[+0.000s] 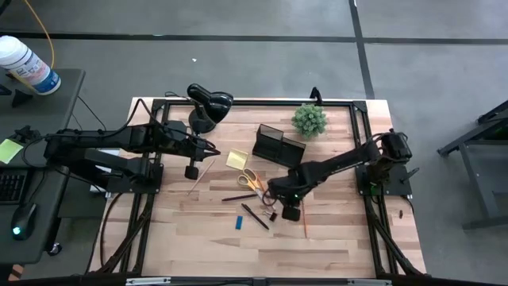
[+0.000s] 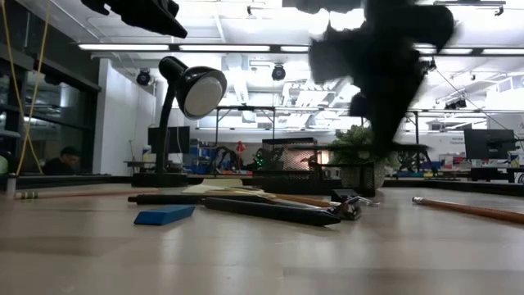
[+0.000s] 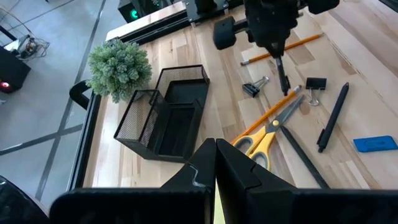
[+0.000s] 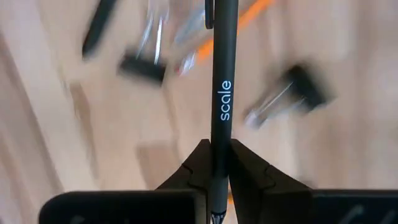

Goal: Pick and place office supplies into organizer
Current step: Put the right pen into the desk organizer

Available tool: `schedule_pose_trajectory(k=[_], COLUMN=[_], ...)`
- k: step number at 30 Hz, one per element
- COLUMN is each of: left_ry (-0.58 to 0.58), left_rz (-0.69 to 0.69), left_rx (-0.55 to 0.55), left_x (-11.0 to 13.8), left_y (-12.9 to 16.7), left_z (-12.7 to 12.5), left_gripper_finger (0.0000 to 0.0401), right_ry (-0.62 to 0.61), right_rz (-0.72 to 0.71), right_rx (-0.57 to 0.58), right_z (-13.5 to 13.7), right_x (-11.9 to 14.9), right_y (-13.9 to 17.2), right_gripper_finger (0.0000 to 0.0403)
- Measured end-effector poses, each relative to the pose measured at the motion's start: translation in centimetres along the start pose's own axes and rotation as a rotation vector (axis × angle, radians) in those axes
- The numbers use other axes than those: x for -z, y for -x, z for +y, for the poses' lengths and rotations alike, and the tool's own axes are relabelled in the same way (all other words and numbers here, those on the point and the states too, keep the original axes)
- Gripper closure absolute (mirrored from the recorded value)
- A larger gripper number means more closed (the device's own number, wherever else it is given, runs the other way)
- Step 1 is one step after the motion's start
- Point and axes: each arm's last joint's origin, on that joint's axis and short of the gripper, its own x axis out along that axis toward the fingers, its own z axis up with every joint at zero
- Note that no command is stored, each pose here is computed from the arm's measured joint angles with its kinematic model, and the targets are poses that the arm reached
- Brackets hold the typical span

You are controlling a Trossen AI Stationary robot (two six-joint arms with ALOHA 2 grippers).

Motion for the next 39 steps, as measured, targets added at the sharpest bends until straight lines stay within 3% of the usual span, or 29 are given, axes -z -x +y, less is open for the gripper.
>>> schedule_pose_trajectory(k=[9, 16, 21, 27, 34, 39], left_ry=[-0.020, -0.015, -0.016, -0.021, -0.026, -0.026], left_rz=[0.001, 0.003, 0.014, 0.005, -0.001, 0.001], left_rx=[0.000, 0.010, 0.014, 0.002, -0.025, -0.029], left_x=[0.0, 0.0, 0.2, 0.1, -0.1, -0.1], left_y=[0.0, 0.0, 0.0, 0.0, 0.0, 0.0], left_z=[0.0, 0.0, -0.1, 0.0, 0.1, 0.1], left_gripper_finger=[0.0400, 0.0400, 0.0400, 0.0400, 0.0400, 0.0400], right_ry=[-0.077, -0.167, -0.216, -0.384, -0.494, -0.481], right_rz=[-0.197, -0.100, -0.038, -0.015, 0.109, 0.191], right_rx=[0.279, 0.323, 0.252, 0.024, -0.244, -0.215], right_z=[-4.9, -11.0, -13.8, -16.6, -18.2, -19.1], right_x=[-4.5, -5.3, -5.3, -4.8, -6.1, -7.3], right_y=[4.9, 8.0, 12.5, 16.3, 14.1, 12.1], right_gripper_finger=[0.0375, 0.0375, 0.0375, 0.0375, 0.0375, 0.0374])
